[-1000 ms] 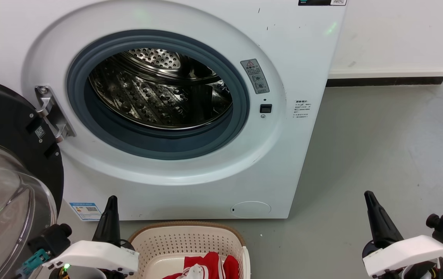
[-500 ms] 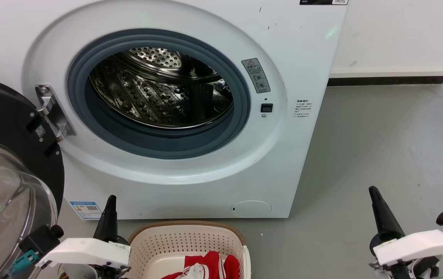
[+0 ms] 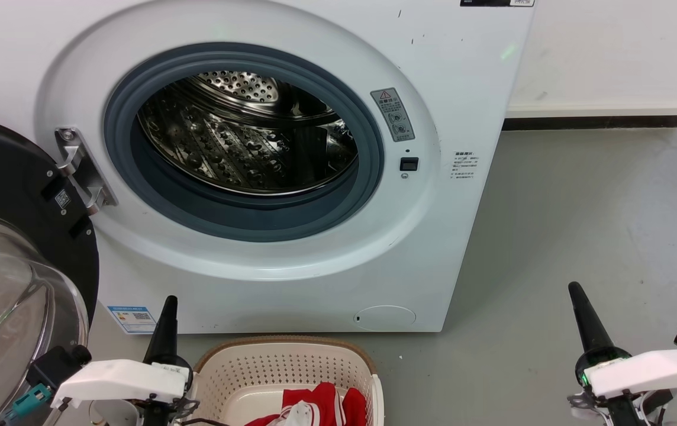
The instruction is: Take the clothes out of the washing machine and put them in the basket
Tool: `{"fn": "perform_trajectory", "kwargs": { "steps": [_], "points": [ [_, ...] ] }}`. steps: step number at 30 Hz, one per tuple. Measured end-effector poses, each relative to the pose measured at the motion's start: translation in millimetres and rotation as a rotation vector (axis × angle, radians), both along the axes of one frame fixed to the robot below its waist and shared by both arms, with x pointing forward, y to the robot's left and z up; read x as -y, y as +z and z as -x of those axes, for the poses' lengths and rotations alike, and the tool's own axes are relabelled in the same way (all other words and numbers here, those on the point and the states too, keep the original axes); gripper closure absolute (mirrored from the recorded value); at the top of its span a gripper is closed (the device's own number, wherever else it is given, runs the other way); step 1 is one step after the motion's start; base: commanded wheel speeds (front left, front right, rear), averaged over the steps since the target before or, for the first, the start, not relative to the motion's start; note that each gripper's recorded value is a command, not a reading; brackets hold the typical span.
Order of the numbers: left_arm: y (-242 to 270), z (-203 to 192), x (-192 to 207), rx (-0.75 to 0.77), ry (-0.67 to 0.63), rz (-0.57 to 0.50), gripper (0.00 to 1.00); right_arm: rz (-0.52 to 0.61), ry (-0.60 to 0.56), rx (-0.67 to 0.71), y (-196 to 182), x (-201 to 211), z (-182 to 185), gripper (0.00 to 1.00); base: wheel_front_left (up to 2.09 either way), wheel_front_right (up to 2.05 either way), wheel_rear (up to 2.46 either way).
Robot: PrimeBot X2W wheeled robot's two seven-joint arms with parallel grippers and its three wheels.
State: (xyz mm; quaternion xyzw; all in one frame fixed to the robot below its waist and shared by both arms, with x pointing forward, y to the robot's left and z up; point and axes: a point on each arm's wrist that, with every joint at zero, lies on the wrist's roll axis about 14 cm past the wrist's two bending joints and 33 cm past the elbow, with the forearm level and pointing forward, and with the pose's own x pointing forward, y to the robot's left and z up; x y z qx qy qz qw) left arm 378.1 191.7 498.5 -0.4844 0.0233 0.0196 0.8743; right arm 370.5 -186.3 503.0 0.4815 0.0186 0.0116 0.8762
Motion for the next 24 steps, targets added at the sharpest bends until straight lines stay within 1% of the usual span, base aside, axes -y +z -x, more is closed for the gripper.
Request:
{"fn": "perform_trajectory", "kwargs": {
  "steps": [24],
  "points": [
    [0.1,-3.9,-2.8,0.008,0.004,0.25,1.0,-0.25,-0.022,-0.005,0.7,6.2,-7.6,1.0,0.0,0.0,0.0]
  ]
}}
